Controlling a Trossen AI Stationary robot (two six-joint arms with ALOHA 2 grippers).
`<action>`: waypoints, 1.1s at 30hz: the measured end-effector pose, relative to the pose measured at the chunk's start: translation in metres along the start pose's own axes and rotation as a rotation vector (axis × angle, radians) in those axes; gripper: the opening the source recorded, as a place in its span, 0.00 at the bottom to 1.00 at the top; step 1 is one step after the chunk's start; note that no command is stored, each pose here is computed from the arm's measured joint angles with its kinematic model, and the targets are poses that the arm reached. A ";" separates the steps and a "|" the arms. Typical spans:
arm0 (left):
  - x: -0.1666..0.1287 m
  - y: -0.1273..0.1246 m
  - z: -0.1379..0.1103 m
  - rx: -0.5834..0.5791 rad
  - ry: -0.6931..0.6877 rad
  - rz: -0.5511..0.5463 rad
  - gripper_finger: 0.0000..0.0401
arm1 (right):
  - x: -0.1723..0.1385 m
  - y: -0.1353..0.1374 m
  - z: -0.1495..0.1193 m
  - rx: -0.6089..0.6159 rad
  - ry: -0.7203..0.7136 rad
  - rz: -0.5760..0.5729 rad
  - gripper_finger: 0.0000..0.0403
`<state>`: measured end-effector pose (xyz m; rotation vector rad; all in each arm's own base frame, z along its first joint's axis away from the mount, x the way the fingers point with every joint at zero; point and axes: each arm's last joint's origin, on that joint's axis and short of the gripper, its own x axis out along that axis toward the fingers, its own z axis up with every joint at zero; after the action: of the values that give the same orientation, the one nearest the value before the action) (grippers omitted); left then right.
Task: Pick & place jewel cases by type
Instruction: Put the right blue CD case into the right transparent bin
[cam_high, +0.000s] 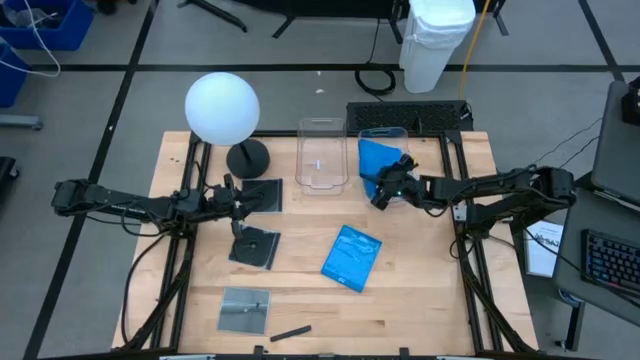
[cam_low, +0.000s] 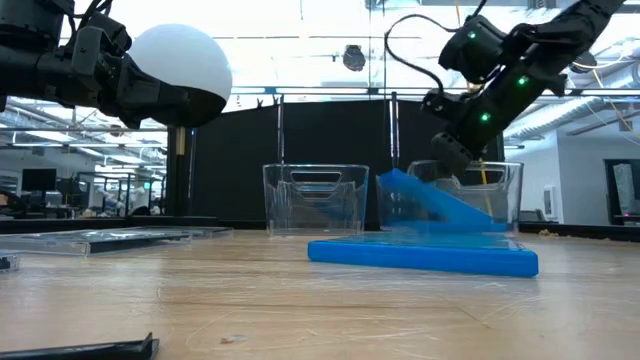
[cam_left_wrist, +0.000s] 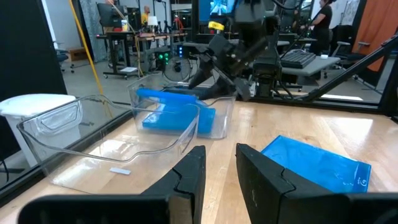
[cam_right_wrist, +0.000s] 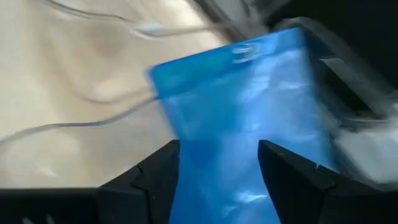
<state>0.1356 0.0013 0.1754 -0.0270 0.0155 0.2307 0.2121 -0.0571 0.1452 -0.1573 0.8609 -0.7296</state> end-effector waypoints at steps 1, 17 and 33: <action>0.000 0.000 0.000 0.000 0.000 0.000 0.24 | -0.001 0.002 0.004 -0.001 -0.027 0.014 0.52; 0.000 0.000 0.000 0.000 0.000 0.000 0.24 | -0.008 0.004 0.019 -0.238 -0.088 -0.124 0.52; 0.000 0.000 0.000 0.000 0.000 0.000 0.24 | -0.003 -0.005 0.022 -0.130 -0.100 -0.143 0.07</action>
<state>0.1356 0.0013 0.1754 -0.0272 0.0152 0.2307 0.2243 -0.0620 0.1634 -0.3718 0.8075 -0.7928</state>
